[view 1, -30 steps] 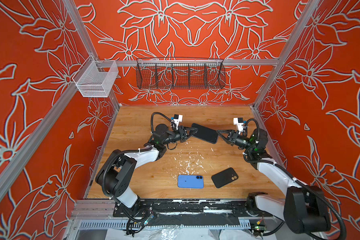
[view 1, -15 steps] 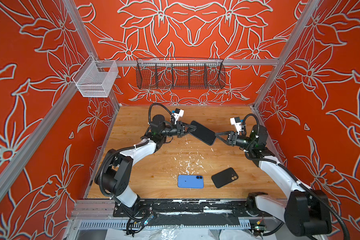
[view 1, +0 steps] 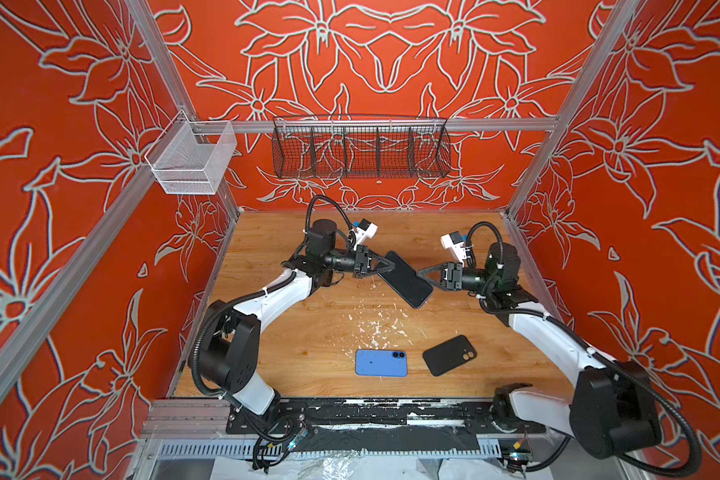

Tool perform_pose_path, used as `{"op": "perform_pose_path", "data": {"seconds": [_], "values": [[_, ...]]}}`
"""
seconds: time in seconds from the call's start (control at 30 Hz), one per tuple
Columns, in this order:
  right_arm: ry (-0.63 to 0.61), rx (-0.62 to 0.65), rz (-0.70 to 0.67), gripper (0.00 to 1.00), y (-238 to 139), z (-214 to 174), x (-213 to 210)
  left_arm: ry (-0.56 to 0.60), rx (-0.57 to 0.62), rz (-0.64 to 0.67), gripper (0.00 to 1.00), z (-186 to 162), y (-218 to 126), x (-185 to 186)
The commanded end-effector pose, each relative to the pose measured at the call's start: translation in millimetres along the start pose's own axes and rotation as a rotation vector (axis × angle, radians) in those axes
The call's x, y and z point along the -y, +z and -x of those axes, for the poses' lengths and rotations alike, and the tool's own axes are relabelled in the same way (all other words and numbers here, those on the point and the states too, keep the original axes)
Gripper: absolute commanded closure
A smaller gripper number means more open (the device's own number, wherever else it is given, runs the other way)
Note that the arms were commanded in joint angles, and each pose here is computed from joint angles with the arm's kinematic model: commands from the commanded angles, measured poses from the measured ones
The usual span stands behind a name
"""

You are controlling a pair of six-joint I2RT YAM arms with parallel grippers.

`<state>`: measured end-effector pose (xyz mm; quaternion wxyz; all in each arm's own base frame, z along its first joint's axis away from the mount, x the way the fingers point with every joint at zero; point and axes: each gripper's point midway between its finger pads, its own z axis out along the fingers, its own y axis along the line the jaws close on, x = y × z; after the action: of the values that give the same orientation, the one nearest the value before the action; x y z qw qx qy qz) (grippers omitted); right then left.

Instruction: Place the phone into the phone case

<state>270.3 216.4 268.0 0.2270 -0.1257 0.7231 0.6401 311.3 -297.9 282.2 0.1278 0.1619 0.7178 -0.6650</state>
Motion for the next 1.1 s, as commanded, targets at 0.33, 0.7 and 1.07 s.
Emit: {"op": "perform_pose_path", "data": {"seconds": [0.33, 0.7, 1.07], "values": [[-0.047, -0.021, 0.034, 1.00, 11, -1, -21, 0.080, 0.025, -0.053, 0.66, 22, 2, 27], [-0.070, 0.336, -0.195, 1.00, -15, 42, -10, -0.063, 0.282, 0.172, 0.26, 34, -13, -20], [-0.074, 0.557, -0.291, 1.00, -26, 58, -2, -0.075, 0.285, 0.040, 0.28, 17, 37, -11]]}}
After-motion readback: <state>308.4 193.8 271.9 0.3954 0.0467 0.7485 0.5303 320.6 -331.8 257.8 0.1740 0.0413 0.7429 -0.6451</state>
